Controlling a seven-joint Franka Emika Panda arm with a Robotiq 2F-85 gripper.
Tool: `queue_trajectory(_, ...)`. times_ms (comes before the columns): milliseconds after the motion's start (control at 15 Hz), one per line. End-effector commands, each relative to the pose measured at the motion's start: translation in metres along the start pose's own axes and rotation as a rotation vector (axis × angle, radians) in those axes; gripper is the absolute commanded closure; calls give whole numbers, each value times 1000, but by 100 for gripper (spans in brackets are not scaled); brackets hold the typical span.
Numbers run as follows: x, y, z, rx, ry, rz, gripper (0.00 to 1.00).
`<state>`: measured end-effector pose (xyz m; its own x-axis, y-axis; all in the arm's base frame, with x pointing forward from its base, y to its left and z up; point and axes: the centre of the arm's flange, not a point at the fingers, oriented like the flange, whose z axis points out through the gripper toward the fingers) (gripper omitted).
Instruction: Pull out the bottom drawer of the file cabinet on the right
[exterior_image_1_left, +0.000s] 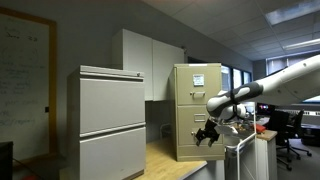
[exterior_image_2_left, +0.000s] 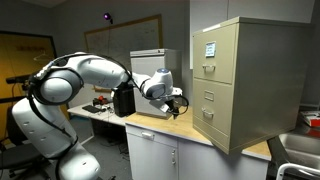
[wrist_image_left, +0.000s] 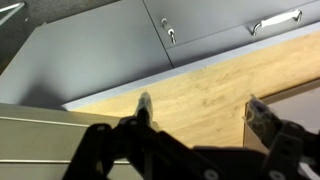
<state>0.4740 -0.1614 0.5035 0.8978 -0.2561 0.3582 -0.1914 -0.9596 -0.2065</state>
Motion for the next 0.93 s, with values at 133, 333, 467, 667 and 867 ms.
queue_trajectory(133, 76, 42, -2, 91, 125, 96, 0)
queue_trajectory(333, 104, 68, -2, 162, 193, 181, 0)
queue_trajectory(467, 118, 89, -3, 197, 240, 250, 0)
queue_trajectory(667, 135, 122, -5, 241, 307, 357, 0)
queue_trajectory(867, 146, 151, -6, 275, 363, 451, 0)
